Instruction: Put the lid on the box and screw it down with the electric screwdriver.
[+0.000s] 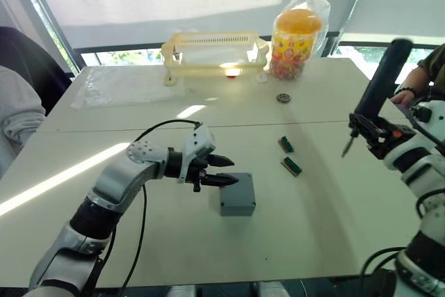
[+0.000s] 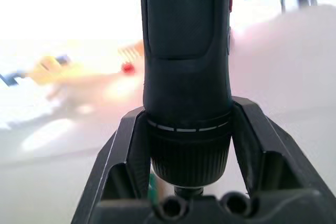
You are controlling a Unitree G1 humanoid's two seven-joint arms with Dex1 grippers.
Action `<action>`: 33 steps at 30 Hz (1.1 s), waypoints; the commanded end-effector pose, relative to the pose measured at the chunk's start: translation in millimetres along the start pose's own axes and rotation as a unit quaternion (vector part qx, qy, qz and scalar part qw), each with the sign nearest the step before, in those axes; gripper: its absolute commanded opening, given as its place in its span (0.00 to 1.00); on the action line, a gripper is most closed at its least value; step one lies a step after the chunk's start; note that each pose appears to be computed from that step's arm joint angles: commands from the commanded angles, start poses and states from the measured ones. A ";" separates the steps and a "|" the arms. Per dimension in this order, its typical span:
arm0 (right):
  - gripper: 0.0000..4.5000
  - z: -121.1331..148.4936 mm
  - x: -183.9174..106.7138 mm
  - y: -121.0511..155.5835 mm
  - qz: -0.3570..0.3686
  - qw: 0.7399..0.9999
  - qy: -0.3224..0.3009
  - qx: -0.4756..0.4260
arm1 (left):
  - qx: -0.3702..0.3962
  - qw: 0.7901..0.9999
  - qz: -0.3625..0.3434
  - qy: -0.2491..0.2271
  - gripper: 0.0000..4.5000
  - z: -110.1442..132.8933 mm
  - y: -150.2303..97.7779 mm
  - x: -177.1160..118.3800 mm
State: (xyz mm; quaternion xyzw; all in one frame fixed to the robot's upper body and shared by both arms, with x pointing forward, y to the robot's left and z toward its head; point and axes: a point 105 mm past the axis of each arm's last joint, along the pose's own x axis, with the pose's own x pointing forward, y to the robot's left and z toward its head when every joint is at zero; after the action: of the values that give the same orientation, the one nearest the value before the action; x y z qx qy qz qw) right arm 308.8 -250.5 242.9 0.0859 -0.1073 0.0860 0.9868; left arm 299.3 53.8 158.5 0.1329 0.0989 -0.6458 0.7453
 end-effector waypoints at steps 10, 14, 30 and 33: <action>0.39 -16.5 -6.4 118.1 0.253 0.960 -0.052 0.107 | 0.046 0.998 -0.016 0.037 0.52 -7.0 -12.9 9.4; 0.39 -32.6 -11.1 131.9 0.281 0.954 -0.030 0.102 | 0.051 0.997 -0.014 0.061 0.52 -18.1 -12.9 13.9; 0.39 -57.0 -6.3 134.4 0.272 0.959 -0.035 0.068 | 0.051 0.996 -0.015 0.068 0.52 -21.1 -13.0 21.5; 0.39 -60.4 -6.3 134.7 0.272 0.959 -0.033 0.066 | 0.052 0.996 -0.013 0.070 0.52 -20.8 -12.5 20.5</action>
State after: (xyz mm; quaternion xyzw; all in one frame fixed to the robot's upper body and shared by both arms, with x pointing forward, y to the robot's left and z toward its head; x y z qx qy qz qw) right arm 295.1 -111.0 186.3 0.1313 -0.1097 0.3470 0.9221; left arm 290.8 38.0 136.6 0.2058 0.1033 -0.6513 0.7231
